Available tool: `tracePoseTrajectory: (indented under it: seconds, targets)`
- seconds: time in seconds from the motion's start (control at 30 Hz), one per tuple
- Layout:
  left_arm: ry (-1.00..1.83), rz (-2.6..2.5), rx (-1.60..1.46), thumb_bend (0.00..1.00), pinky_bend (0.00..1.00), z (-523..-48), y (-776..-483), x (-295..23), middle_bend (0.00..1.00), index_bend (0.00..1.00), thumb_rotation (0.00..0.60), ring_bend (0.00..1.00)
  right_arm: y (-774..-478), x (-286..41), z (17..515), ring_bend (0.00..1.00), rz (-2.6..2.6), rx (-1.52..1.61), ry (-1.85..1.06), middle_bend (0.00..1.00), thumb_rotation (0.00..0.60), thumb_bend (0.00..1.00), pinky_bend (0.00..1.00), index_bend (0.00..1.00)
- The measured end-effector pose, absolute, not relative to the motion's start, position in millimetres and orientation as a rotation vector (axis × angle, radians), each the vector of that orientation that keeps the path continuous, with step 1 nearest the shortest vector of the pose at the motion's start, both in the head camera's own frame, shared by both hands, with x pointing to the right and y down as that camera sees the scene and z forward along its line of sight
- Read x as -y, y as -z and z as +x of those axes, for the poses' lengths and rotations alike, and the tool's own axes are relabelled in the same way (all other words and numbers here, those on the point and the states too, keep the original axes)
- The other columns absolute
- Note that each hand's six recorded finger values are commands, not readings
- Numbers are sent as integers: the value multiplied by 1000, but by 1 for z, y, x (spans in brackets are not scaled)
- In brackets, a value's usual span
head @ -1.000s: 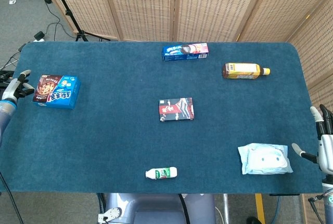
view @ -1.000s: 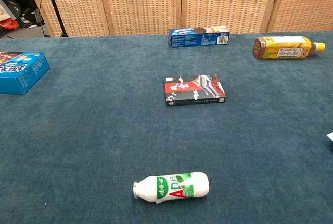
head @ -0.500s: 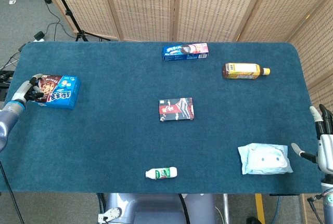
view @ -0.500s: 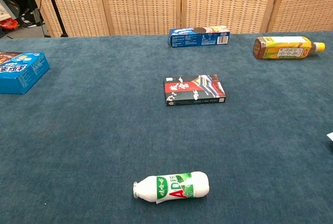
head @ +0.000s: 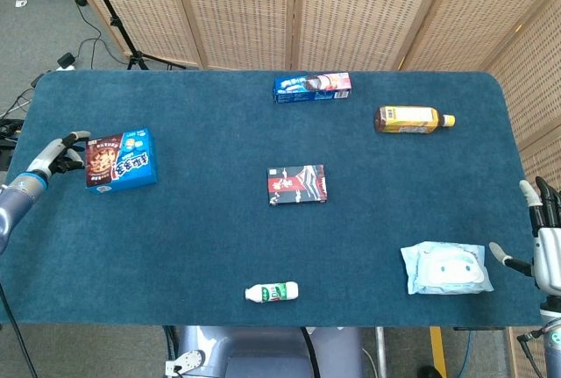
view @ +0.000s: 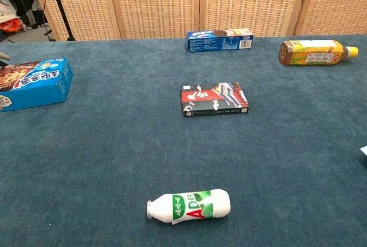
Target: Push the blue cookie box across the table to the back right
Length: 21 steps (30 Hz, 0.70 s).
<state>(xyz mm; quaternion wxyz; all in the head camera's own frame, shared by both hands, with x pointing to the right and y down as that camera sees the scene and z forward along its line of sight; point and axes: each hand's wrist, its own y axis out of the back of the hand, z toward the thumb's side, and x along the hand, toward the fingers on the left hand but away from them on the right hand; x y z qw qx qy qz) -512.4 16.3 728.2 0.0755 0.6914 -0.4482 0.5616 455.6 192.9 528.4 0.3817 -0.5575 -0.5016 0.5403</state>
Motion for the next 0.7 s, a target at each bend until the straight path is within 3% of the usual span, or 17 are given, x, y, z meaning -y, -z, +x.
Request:
tracePoseTrajectory:
  seconds: [0.7]
  targets:
    - [-1686, 2461, 785, 1000, 376, -434, -723, -31, 174, 163, 600, 162, -526, -192, 458, 0, -1419, 1290, -1380, 0, 600, 0, 0, 0]
